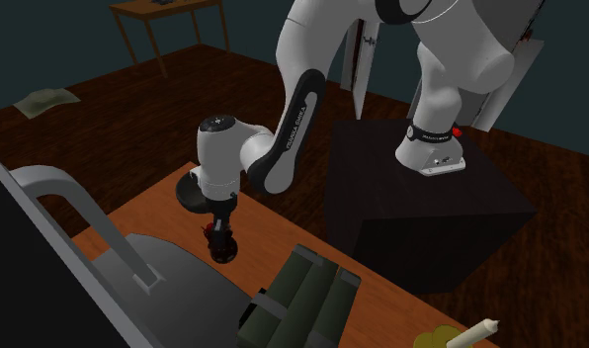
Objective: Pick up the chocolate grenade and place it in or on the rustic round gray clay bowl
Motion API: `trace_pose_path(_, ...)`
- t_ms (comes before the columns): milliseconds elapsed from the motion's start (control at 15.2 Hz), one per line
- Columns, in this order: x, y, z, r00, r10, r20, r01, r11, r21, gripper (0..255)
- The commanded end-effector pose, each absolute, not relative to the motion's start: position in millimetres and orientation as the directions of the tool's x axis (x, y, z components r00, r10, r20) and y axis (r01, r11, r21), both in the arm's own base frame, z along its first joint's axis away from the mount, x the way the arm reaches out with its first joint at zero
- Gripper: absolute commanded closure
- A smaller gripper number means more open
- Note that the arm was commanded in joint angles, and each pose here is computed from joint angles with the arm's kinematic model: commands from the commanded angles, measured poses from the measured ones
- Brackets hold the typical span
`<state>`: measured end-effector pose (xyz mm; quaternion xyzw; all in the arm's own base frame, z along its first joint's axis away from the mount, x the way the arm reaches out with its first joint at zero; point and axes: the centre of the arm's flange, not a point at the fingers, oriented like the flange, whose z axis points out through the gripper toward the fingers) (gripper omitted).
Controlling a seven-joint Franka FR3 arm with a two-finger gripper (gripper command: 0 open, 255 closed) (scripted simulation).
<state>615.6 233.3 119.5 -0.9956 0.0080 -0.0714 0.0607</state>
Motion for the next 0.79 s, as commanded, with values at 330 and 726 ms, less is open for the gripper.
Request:
trace_pose_path(330,616,234,119,0.99,-0.025,0.141,-0.007,-0.992,-0.122,255)
trace_pose_path(726,615,233,135,0.99,-0.024,0.141,-0.007,-0.992,-0.122,255)
